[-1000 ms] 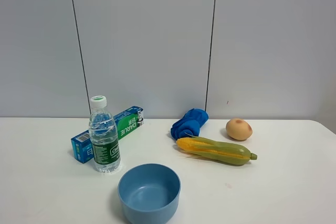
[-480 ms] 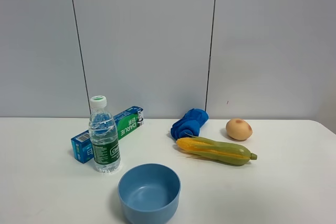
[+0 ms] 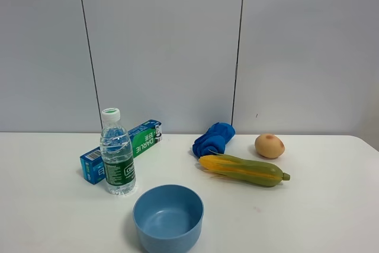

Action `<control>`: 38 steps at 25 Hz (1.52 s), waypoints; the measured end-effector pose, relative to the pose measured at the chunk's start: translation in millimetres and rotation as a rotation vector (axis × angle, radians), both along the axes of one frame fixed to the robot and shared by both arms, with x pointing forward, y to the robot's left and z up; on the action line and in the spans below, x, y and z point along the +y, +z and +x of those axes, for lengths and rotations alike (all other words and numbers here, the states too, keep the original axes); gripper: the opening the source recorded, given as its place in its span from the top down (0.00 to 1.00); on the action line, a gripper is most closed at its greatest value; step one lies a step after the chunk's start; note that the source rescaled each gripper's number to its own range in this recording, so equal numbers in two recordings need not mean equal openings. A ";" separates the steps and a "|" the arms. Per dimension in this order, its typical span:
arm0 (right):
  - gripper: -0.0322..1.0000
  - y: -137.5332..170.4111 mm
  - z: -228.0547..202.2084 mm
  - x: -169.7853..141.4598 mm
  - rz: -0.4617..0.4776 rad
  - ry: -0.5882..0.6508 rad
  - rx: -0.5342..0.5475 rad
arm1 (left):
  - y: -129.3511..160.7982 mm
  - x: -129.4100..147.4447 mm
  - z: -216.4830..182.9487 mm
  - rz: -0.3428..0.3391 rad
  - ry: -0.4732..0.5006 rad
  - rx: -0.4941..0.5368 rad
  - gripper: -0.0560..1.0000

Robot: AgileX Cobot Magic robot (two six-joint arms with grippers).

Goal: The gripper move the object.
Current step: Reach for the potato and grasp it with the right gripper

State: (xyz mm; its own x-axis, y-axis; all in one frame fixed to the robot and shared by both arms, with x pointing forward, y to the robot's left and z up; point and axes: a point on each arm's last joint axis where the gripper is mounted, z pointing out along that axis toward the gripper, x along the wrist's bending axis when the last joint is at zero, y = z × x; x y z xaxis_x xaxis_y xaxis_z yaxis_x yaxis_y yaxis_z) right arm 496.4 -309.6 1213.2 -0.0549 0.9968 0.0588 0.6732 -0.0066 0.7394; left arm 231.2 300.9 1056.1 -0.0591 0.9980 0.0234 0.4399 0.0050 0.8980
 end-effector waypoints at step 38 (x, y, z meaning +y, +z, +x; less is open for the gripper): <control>0.00 -242.9 204.5 86.4 -0.057 0.247 0.147 | 0.0 0.0 0.0 0.000 0.000 0.000 0.00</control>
